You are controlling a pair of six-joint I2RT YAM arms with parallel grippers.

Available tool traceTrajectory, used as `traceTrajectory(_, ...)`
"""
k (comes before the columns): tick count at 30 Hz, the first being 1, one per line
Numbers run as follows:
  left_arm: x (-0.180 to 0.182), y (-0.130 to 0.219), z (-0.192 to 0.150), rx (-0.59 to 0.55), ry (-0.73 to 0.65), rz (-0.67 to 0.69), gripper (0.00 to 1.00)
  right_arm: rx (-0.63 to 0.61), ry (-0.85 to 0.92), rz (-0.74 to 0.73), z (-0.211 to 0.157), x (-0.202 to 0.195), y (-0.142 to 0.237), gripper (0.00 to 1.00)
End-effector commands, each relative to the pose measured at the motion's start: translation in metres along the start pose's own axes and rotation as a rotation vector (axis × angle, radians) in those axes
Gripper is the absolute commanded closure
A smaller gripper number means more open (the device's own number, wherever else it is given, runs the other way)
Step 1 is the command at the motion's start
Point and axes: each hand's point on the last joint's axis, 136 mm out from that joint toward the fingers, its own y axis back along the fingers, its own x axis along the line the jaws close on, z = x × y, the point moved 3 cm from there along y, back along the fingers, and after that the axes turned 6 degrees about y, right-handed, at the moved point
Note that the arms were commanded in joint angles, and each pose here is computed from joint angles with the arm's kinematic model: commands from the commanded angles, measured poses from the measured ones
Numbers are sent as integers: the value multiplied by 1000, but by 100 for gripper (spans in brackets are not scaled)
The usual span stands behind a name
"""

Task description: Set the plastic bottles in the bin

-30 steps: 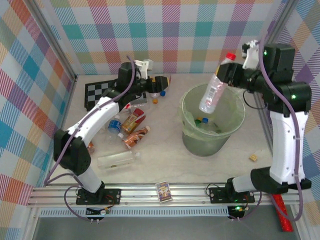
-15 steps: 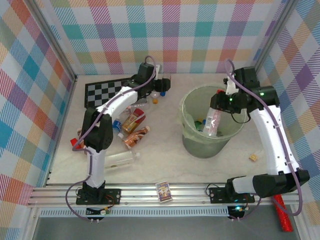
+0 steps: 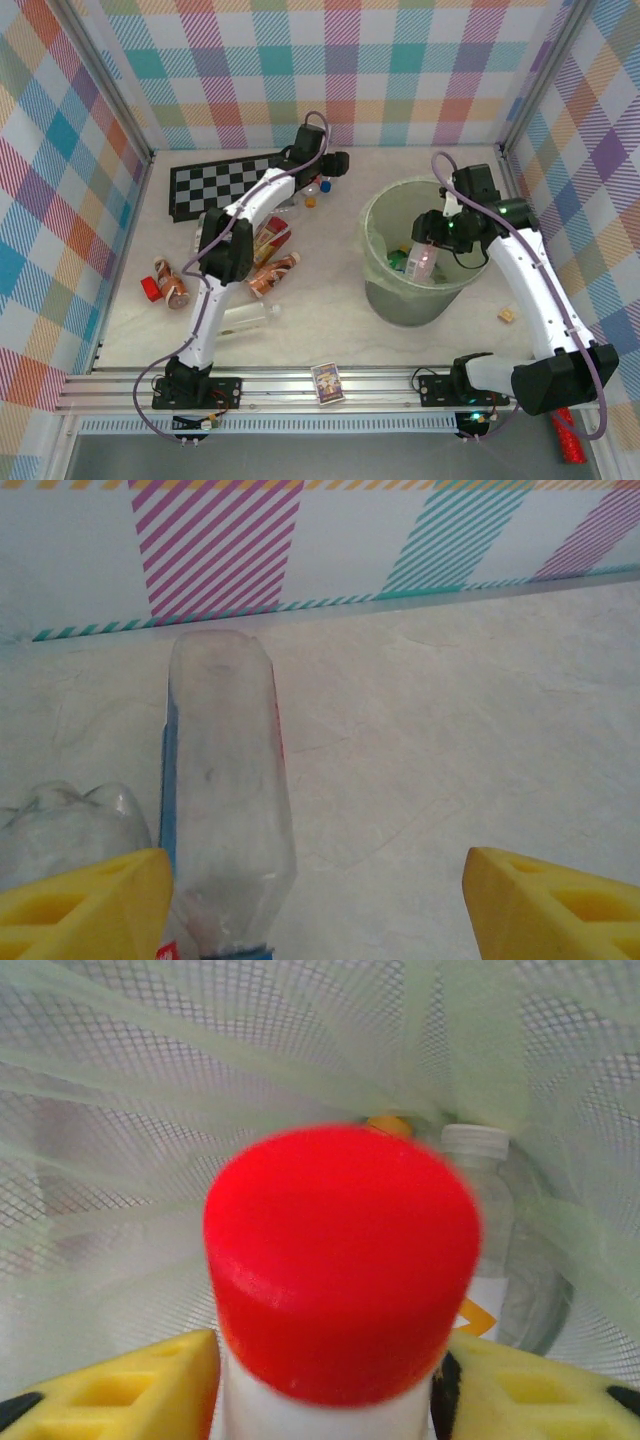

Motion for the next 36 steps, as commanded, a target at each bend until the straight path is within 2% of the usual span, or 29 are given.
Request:
traceTrajectory(1,7,-8,2,5,-4,34,22,-52,12,30,-1,7,17,34)
traceTrajectory(4,10,-18,-2,15,-3,43,20,-78,25,73,1,16,35,24)
traceTrajectory(8,16,-28,-9,24,-1,58,18,-152,50,184,4,36,72,18)
traceTrajectory(15,26,-43,-22,47,36,80,18,-261,86,314,7,60,122,18)
traceTrajectory(27,30,-55,-51,151,63,53,28,-276,71,310,8,58,121,17)
traceTrajectory(36,27,-58,-76,233,63,42,29,-259,57,300,9,55,109,17)
